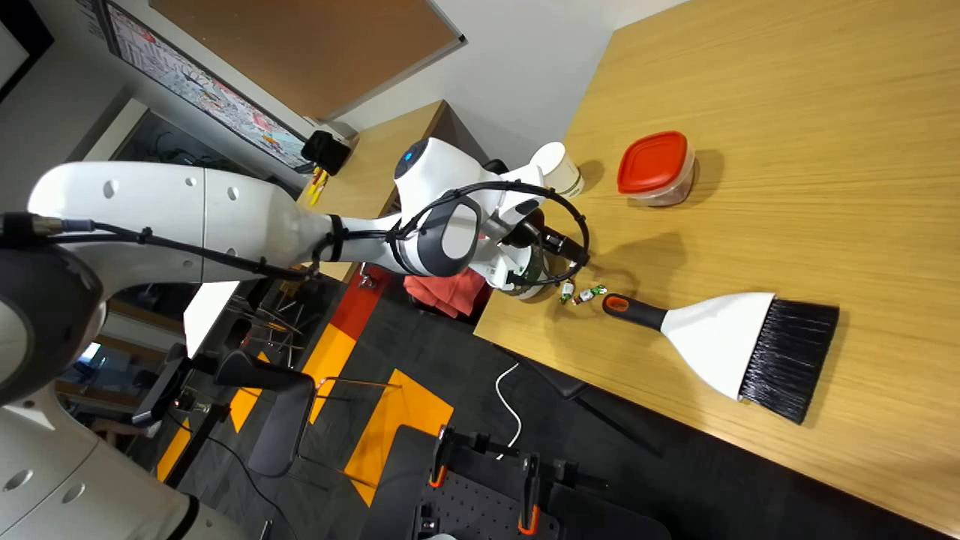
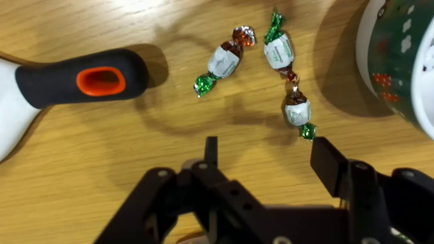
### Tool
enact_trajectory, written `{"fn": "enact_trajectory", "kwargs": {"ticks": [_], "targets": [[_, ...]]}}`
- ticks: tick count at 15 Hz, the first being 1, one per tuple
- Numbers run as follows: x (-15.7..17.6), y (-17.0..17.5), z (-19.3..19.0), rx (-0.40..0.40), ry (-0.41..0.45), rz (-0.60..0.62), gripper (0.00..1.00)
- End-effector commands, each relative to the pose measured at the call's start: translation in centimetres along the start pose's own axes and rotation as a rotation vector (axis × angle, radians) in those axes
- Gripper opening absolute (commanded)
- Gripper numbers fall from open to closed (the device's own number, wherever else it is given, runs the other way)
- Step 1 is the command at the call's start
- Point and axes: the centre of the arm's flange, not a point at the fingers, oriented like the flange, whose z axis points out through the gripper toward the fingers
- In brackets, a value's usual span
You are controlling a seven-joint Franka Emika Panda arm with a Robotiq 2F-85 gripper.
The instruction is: Put a sweet in the mug
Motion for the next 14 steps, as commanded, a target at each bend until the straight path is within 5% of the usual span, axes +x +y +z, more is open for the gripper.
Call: {"fn": "enact_trajectory", "kwargs": {"ticks": [1,8,14], "targets": [[1.4,-1.0,1.1,-0.001,-0.018,0.032,0.69],[1.3,-2.8,3.1,0.041,-0.084,0.073,0.71],[1.5,-2.9,4.8,0.012,-0.105,0.076,0.62]]}}
